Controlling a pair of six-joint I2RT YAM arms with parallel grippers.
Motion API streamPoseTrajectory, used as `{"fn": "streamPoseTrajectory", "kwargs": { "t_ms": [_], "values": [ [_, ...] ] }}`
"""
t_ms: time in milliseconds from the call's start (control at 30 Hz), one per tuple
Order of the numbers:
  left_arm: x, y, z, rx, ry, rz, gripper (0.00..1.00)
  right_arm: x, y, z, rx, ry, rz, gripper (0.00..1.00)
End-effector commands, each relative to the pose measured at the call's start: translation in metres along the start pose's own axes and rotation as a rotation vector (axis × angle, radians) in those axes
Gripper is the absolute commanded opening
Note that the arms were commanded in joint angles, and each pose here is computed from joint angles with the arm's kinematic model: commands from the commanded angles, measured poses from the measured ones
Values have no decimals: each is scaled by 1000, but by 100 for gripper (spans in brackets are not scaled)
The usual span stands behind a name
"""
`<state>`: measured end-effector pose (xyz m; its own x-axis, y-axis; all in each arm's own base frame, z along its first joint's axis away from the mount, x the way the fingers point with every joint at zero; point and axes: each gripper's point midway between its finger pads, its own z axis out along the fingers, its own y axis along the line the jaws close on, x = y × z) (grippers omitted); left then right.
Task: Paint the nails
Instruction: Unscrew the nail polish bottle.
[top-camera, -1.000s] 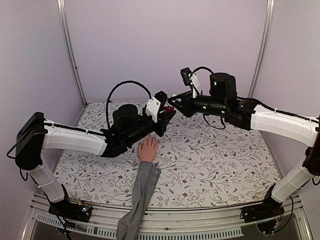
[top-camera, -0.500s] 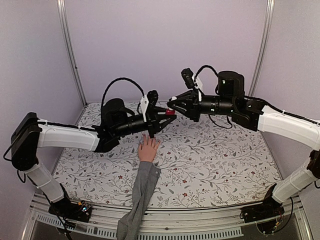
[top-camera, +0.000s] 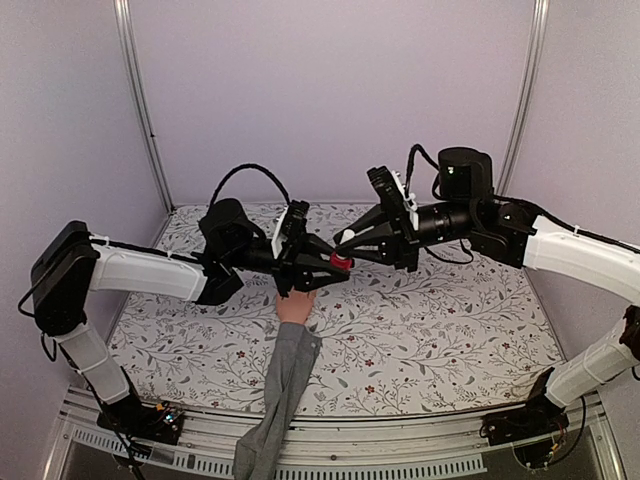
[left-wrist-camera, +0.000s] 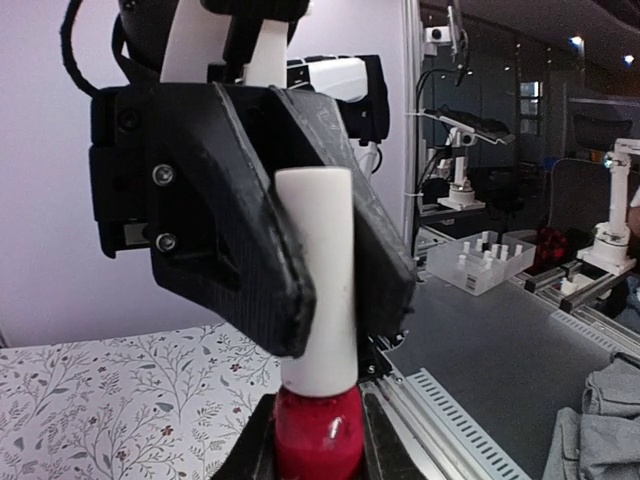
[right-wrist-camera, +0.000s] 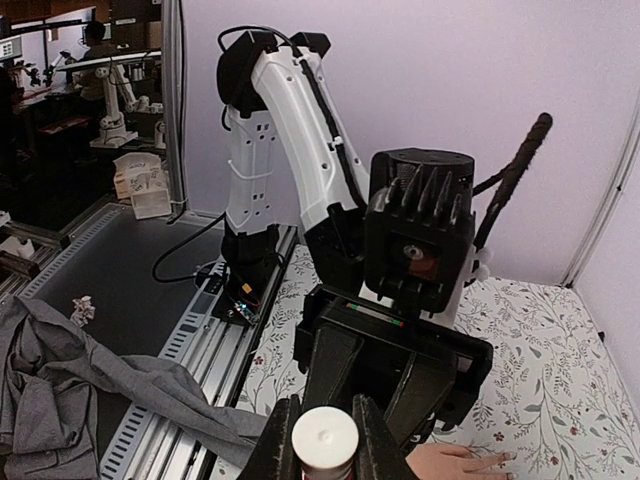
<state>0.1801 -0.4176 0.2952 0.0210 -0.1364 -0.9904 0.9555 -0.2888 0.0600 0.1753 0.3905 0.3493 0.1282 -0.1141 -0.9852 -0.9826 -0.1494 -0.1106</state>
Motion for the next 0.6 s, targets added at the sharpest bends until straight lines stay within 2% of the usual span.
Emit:
{"fn": "streamPoseTrajectory", "kwargs": {
  "t_ms": [0, 133, 267, 433, 567],
  "values": [
    [-4, -26, 0, 174, -27, 4, 0, -15, 25, -3, -125, -34, -60, 0],
    [-6, -18, -1, 124, -37, 14, 0, -14, 21, -3, -106, -25, -59, 0],
    [-10, 2, -5, -6, -42, 36, 0, -13, 8, -3, -26, -8, -46, 0],
    [-12, 30, -18, -188, -63, 40, 0, -13, -27, -8, 191, -11, 19, 34],
    [-15, 43, -28, -295, -89, 45, 0, -23, -38, -21, 304, -68, 40, 54]
  ]
}}
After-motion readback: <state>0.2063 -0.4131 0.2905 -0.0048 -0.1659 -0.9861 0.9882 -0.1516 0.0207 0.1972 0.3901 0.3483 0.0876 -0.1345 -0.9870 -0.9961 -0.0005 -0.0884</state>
